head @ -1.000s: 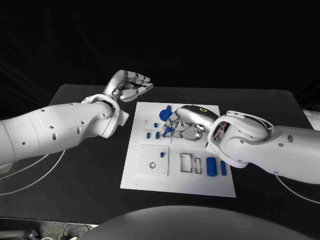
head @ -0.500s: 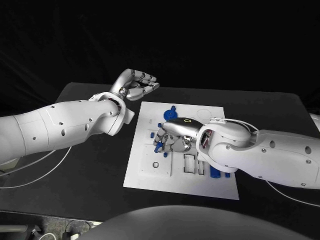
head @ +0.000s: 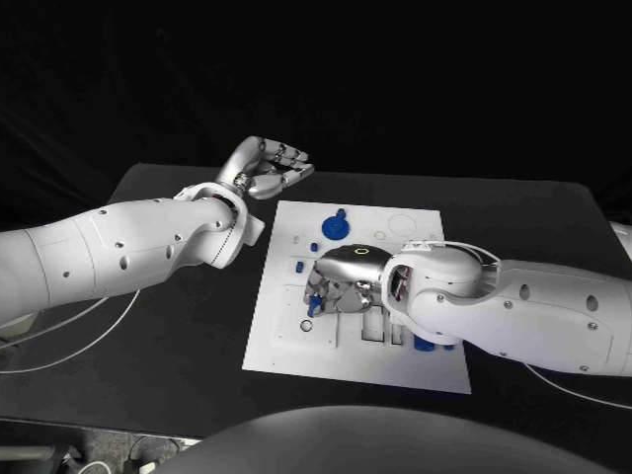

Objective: Assemble the parts on the task board

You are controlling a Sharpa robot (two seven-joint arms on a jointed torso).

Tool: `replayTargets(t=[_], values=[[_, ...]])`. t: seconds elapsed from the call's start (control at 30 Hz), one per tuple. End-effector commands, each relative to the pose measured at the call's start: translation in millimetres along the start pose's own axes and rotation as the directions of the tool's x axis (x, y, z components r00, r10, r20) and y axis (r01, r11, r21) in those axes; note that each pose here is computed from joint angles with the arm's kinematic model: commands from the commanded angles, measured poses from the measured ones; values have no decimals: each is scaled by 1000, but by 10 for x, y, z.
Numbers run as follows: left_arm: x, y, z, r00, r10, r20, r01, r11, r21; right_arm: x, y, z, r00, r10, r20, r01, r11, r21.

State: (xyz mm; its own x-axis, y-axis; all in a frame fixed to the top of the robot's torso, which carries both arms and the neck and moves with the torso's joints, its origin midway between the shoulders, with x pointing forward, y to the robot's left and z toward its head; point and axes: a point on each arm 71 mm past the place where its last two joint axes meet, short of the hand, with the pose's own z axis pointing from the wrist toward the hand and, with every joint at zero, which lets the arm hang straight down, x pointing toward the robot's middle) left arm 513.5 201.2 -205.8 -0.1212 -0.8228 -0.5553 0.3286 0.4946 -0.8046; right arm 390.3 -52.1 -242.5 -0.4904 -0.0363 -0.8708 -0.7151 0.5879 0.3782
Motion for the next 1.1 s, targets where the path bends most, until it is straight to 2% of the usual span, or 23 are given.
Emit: replayTargets(t=[0.03,0.33,1.1], values=[[23,-28,-2,1000,-1,-14,2,1000,23,35,34,16,999,-28,-16,27,999,-31],[31,-39,-9,1000,-3,-14,3,1000,27,73,88,57,1000,-24,-15,23,998,-53],[24,-42,-17,1000,-4,-13,4,1000,27,129,136,94,995,-67,-68,63,997,-54]])
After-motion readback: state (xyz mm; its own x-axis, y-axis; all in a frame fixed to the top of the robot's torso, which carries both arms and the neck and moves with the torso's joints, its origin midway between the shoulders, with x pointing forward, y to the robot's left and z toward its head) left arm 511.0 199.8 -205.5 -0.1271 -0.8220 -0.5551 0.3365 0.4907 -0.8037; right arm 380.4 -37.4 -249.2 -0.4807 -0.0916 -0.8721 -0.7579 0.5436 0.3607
